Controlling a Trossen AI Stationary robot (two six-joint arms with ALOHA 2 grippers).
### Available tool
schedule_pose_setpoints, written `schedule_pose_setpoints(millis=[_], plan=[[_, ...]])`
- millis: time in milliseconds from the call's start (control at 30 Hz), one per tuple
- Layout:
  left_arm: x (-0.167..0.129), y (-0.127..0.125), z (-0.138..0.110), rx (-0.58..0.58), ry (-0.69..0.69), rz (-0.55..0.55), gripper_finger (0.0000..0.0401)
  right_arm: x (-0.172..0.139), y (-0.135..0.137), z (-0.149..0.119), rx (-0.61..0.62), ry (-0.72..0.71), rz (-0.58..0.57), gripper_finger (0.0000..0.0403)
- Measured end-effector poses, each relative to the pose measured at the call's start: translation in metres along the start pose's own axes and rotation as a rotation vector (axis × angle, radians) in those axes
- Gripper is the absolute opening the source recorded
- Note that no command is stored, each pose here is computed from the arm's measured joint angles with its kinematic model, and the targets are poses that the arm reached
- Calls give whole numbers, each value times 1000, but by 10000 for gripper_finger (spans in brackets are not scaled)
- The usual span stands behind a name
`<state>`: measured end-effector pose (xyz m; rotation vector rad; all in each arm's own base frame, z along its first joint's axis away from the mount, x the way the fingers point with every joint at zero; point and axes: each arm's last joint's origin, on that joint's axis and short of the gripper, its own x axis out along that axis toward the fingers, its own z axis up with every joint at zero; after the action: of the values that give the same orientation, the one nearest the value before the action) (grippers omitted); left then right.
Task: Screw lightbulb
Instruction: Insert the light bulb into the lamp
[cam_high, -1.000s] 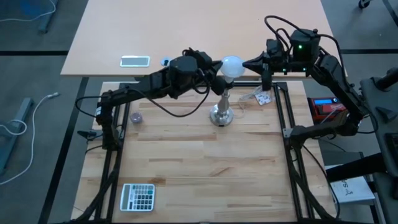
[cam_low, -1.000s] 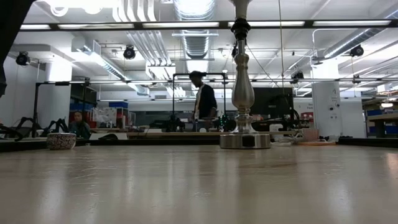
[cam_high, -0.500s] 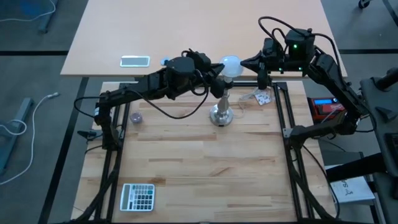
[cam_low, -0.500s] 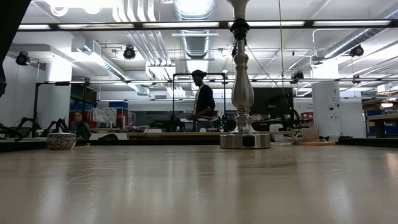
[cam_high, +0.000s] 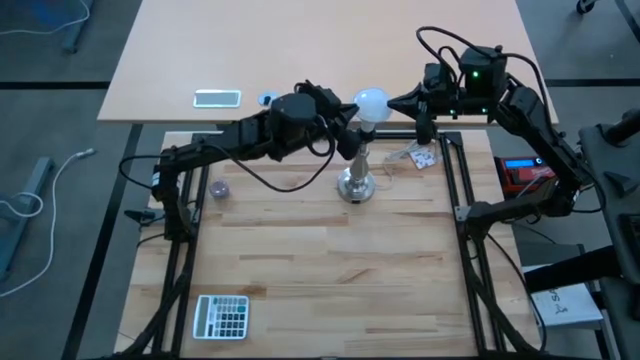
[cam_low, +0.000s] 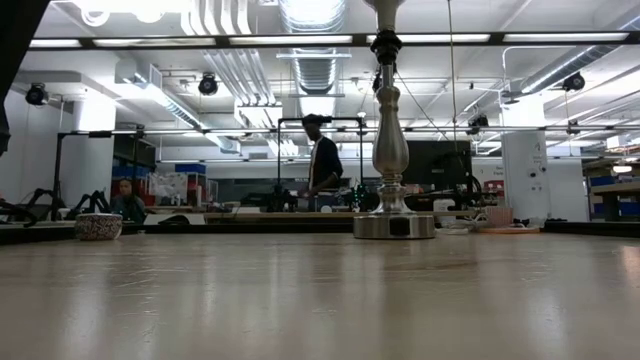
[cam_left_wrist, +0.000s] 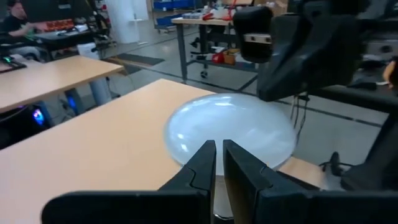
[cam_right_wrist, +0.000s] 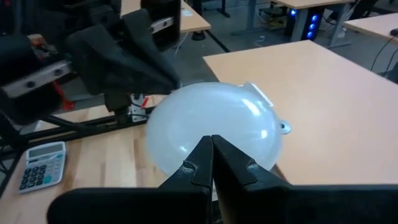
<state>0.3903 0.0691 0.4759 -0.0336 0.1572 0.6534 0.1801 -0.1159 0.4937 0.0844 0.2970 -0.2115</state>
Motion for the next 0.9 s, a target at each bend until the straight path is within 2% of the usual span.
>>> schedule_pose_setpoints(millis=[533,667,800,900], plan=[[4,11,-1,11,15,41,20,-2,2,0,28,0,38,0],[-6,8,4,-37,1,10,20,-1,2,0,27,1,40,0],[-17,2,10,-60,-23,-81,20,-2,2,0,13,-6,36,0],[-17,-5,9,-60,-24,-109,20,-4,2,2,1,-23,18,0]])
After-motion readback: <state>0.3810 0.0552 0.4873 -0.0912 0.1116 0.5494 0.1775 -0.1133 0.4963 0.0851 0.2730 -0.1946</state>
